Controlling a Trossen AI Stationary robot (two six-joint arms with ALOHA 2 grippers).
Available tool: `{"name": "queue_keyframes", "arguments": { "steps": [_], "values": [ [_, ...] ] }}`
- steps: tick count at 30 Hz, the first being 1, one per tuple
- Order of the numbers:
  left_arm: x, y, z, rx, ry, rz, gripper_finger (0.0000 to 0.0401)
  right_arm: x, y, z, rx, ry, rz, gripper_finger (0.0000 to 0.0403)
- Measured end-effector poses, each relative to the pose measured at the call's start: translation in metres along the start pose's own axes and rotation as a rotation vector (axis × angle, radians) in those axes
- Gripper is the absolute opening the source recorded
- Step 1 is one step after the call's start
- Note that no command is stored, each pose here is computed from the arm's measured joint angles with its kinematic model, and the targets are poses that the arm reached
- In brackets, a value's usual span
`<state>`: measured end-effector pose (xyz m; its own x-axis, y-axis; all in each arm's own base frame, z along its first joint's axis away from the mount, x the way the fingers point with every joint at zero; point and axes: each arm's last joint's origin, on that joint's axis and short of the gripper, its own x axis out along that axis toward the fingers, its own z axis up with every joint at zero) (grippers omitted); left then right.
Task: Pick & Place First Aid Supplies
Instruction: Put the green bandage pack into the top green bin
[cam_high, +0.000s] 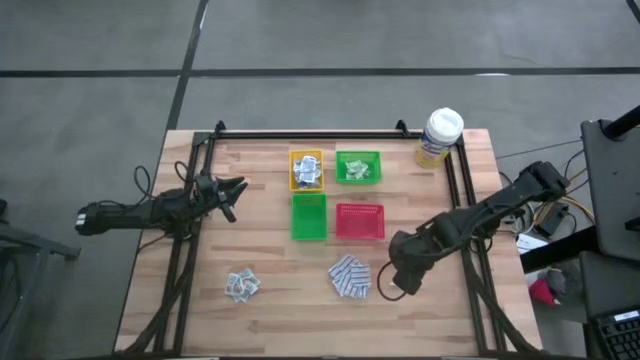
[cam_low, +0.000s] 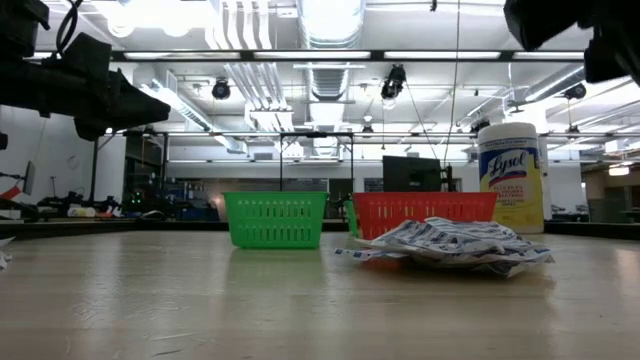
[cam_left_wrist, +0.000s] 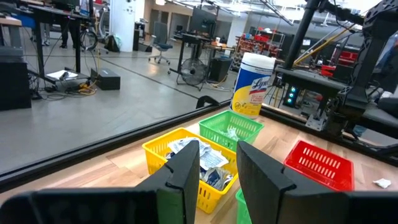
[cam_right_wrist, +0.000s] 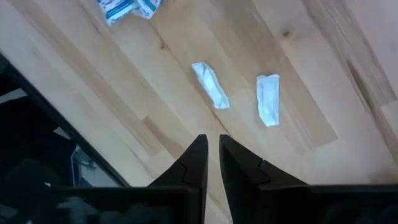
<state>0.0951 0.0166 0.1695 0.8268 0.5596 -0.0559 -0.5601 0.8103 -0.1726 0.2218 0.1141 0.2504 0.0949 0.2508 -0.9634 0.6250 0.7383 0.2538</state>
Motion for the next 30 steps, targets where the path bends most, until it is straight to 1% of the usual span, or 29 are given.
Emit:
{"name": "queue_keyframes", "arguments": {
  "steps": [6, 12, 15, 21, 27, 30],
  "values": [
    [0.000, 0.000, 0.000, -0.001, 0.000, 0.000, 0.0108, 0.014, -0.005, 0.000, 0.037, 0.007, -0.001, 0.0069],
    [0.000, 0.000, 0.000, -0.001, 0.000, 0.000, 0.0108, 0.026, -0.015, -0.002, 0.128, 0.033, -0.041, 0.0090],
    [0.000, 0.000, 0.000, -0.002, -0.001, 0.000, 0.0108, 0.032, -0.019, -0.003, 0.165, 0.060, -0.055, 0.0089],
    [0.000, 0.000, 0.000, -0.002, -0.001, 0.000, 0.0108, 0.041, -0.027, -0.005, 0.266, 0.074, -0.092, 0.0074],
    [0.000, 0.000, 0.000, -0.002, -0.001, 0.000, 0.0108, 0.049, -0.034, -0.006, 0.410, 0.077, -0.123, 0.0069],
    [0.000, 0.000, 0.000, -0.002, -0.001, 0.000, 0.0108, 0.054, -0.035, -0.006, 0.490, 0.071, -0.102, 0.0073]
  ]
}}
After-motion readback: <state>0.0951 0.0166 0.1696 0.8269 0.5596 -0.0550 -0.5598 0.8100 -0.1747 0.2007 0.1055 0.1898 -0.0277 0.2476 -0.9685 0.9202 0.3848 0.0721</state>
